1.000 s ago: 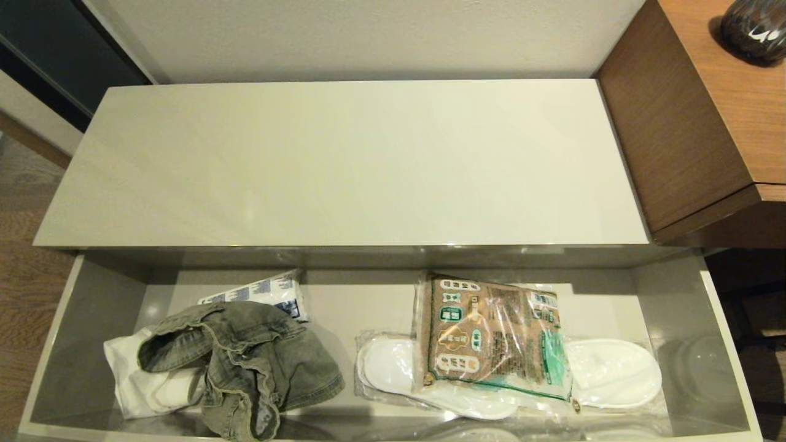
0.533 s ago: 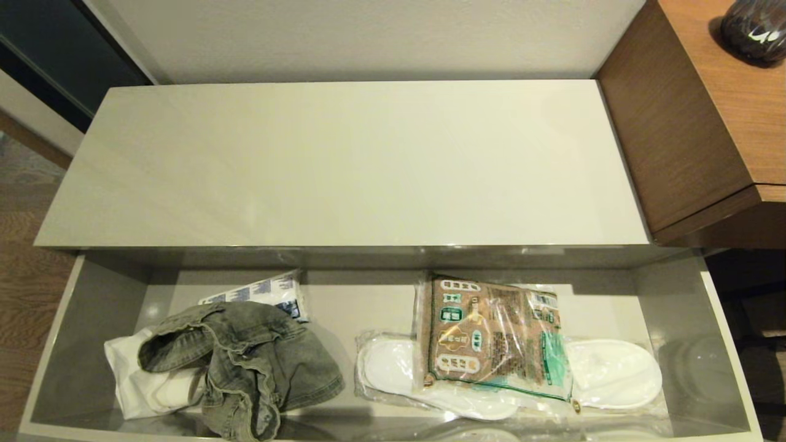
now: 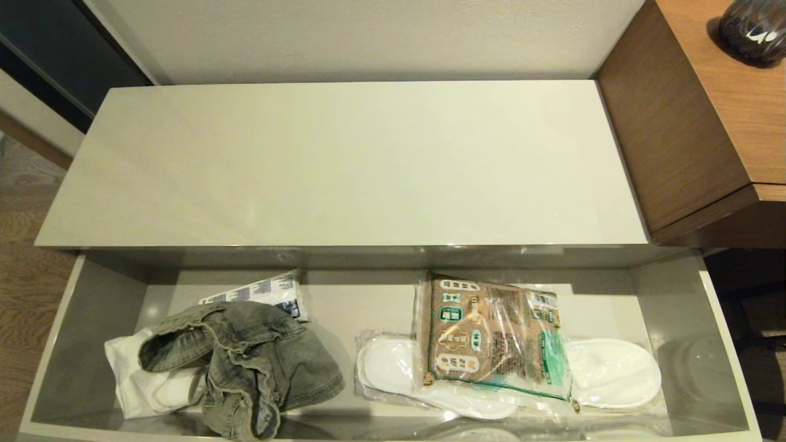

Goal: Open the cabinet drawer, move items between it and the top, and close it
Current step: Close the drawer

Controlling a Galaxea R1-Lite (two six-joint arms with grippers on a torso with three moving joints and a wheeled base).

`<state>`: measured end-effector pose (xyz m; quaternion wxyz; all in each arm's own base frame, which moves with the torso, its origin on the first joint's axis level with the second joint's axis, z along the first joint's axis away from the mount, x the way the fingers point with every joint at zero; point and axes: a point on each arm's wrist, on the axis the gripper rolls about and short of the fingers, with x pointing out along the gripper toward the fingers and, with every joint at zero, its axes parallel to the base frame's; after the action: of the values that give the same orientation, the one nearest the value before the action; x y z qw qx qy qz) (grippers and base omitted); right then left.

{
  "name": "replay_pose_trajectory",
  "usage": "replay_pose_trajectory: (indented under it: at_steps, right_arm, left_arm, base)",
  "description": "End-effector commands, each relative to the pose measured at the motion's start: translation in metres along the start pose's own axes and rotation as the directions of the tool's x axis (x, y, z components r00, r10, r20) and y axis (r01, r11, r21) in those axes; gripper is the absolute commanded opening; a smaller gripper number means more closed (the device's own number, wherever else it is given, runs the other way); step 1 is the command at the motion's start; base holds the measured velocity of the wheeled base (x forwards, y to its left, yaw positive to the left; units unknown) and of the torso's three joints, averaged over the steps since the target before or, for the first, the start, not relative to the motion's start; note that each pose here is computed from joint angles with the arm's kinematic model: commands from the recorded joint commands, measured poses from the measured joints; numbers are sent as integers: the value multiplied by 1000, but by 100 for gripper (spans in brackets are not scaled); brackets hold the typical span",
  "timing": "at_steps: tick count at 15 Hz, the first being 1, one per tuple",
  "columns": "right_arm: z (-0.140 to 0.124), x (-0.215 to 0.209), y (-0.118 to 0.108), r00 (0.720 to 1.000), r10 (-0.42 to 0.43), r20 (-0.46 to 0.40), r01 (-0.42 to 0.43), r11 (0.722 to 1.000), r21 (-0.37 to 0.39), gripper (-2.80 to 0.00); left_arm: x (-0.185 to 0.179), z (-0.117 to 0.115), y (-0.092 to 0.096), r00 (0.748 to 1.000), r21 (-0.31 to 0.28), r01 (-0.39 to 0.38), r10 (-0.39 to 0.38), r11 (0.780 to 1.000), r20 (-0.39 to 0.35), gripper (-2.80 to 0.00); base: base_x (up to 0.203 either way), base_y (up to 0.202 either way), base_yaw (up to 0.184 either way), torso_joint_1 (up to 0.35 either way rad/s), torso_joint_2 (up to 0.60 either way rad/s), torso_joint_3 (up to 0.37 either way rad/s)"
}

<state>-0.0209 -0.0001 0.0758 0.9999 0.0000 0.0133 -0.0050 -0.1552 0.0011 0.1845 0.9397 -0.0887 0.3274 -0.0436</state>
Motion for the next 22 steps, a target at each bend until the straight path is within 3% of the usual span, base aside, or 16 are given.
replay_pose_trajectory:
  at_steps: [1, 4, 5, 6, 8, 10, 12, 15, 17, 20, 22]
  right_arm:
    - [0, 0, 0, 1000, -1, -3, 1, 1000, 0, -280]
    - [0, 0, 0, 1000, 1, -3, -1, 1000, 0, -280]
    - [0, 0, 0, 1000, -1, -3, 1, 1000, 0, -280]
    - [0, 0, 0, 1000, 0, -3, 0, 1000, 0, -280]
    - [0, 0, 0, 1000, -1, -3, 1, 1000, 0, -280]
    - [0, 0, 0, 1000, 0, -3, 0, 1000, 0, -280]
    - [0, 0, 0, 1000, -1, -3, 1, 1000, 0, -280]
    - [0, 0, 0, 1000, 1, -3, -1, 1000, 0, -280]
    - [0, 0, 0, 1000, 0, -3, 0, 1000, 0, -280]
    - [0, 0, 0, 1000, 1, -3, -1, 1000, 0, -280]
    - [0, 0, 0, 1000, -1, -3, 1, 1000, 0, -280]
  left_arm:
    - [6, -22, 0, 999, 26, -16, 15, 1000, 29, -280]
    - [17, -47, 5, 992, 155, -36, 17, 987, 121, -280]
    - [19, -45, 6, 987, 182, -45, 16, 982, 158, -280]
    - [20, -44, 5, 985, 183, -47, 16, 982, 171, -280]
    - [25, -29, 4, 961, 191, -53, -2, 980, 278, -280]
    - [29, -21, 4, 940, 186, -54, -13, 981, 340, -280]
    - [32, -4, 2, 885, 180, -50, -40, 982, 464, -280]
    - [61, 13, 3, 829, 181, -56, -56, 982, 557, -280]
    - [89, 17, 8, 817, 171, -74, -38, 983, 576, -280]
    - [145, 11, 18, 767, 134, -137, 19, 982, 641, -280]
    - [157, 12, 20, 670, 107, -131, 8, 986, 743, -280]
  base:
    - [0, 0, 0, 0, 0, 0]
    - [0, 0, 0, 0, 0, 0]
    - [0, 0, 0, 0, 0, 0]
    - [0, 0, 0, 0, 0, 0]
    - [0, 0, 0, 0, 0, 0]
    - [0, 0, 0, 0, 0, 0]
    - [0, 0, 0, 0, 0, 0]
    - [0, 0, 0, 0, 0, 0]
    - [0, 0, 0, 0, 0, 0]
    - [0, 0, 0, 0, 0, 0]
    - [0, 0, 0, 0, 0, 0]
